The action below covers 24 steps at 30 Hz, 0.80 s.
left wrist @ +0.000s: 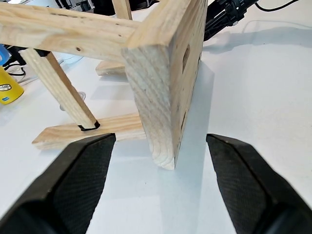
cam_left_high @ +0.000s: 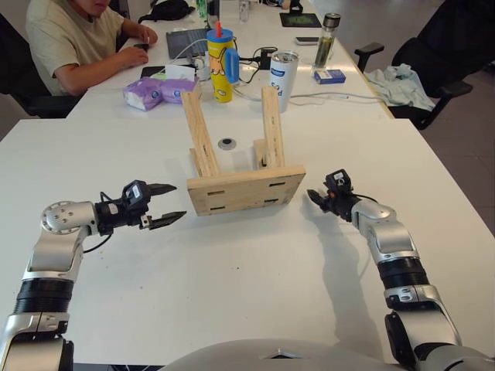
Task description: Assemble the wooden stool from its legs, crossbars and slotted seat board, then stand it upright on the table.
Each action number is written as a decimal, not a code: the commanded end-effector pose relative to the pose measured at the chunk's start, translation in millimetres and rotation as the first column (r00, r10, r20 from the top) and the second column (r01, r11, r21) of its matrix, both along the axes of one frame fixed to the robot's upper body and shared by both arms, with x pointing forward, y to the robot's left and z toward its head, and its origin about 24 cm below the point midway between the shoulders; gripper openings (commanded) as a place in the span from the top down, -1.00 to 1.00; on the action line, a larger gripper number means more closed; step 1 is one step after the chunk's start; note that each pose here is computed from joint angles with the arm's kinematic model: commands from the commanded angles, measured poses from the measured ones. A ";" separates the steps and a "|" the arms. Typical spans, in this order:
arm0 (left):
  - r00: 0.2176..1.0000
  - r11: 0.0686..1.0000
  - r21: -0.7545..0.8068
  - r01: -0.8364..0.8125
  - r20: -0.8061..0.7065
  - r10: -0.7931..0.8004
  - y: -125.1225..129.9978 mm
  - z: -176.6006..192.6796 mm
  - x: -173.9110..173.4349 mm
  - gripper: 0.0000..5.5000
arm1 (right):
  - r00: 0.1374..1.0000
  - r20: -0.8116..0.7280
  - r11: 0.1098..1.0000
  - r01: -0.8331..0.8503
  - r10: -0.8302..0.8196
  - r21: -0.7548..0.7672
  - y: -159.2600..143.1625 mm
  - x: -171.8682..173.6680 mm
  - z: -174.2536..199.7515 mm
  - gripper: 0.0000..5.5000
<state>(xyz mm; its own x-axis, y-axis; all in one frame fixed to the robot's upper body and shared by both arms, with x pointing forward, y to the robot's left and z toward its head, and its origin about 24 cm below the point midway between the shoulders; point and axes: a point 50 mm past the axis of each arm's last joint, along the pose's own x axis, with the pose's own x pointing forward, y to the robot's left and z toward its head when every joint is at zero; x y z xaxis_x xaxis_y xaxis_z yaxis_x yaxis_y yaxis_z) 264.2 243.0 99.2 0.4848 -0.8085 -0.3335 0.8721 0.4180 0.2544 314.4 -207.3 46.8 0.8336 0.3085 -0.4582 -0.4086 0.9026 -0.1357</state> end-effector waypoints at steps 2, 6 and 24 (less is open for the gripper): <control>1.000 0.999 -0.016 0.029 0.002 -0.029 -12.1 -5.0 10.6 -0.28 | 0.999 0.012 0.999 -0.041 0.041 -0.014 4.4 9.1 4.9 -0.04; 0.999 0.999 -0.036 0.029 -0.011 -0.030 -18.5 -9.7 13.2 -0.20 | 0.998 0.014 0.998 -0.057 0.057 -0.018 7.1 12.6 5.6 -0.04; 0.985 0.934 -0.356 0.038 -0.146 -0.096 -48.0 26.5 19.8 0.52 | 0.996 -0.084 0.998 0.020 -0.015 0.062 3.8 4.1 -20.6 -0.04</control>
<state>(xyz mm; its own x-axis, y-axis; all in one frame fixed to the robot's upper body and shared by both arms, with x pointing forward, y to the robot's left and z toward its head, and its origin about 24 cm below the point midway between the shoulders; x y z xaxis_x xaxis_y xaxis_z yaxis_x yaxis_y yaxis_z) 280.5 202.9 94.6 0.4073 -0.8853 -0.2244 0.9101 0.4139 0.0190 322.5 -199.5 35.7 0.8116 0.3445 -0.4718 -0.4319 0.8976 -0.0876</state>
